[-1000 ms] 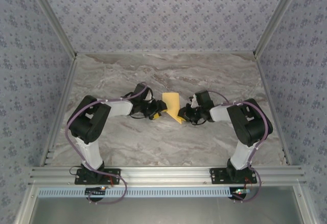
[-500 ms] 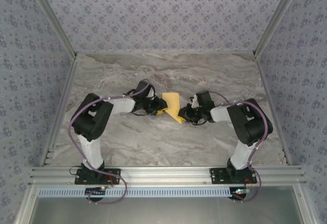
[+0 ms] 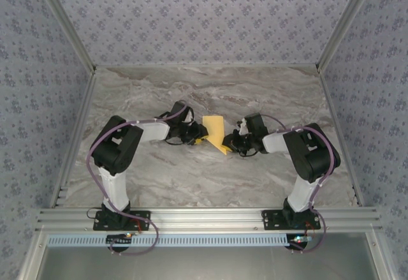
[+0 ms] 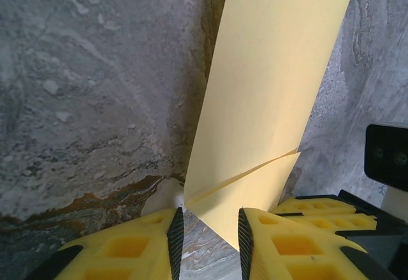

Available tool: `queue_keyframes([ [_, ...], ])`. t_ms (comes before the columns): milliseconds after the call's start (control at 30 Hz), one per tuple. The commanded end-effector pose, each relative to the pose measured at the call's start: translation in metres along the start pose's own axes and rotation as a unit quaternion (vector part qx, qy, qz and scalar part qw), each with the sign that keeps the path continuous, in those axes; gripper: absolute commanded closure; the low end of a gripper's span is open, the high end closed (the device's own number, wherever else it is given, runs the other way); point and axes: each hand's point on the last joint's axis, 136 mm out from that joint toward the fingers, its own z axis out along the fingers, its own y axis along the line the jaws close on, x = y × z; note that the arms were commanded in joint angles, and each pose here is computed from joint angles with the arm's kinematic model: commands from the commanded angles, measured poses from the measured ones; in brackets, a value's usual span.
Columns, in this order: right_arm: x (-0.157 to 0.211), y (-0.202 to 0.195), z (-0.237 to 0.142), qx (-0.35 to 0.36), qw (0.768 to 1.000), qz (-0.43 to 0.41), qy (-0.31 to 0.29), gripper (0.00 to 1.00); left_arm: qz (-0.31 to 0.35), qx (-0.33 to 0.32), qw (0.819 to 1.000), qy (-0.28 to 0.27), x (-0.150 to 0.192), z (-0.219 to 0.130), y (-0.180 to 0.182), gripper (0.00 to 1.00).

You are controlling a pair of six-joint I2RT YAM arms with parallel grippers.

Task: Fold a paper plane with a square sheet of paper (pick it up from the middle)
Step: Fold the wing for the fifth time at the center of the table.

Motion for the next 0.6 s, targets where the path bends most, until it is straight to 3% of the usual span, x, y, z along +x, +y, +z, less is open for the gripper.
queue_keyframes([
  [0, 0.008, -0.03, 0.001, 0.04, 0.998, 0.039, 0.007, 0.91, -0.004, 0.005, 1.0, 0.0, 0.0, 0.004, -0.002, 0.69],
  [200, 0.009, -0.031, 0.001, 0.041, 0.998, 0.037, 0.009, 0.91, 0.008, 0.039, 0.999, 0.015, -0.001, 0.008, -0.019, 0.75],
  [567, 0.002, -0.017, -0.001, 0.019, 1.0, -0.022, 0.012, 0.88, 0.024, 0.067, 0.997, 0.024, 0.002, 0.009, -0.028, 0.78],
])
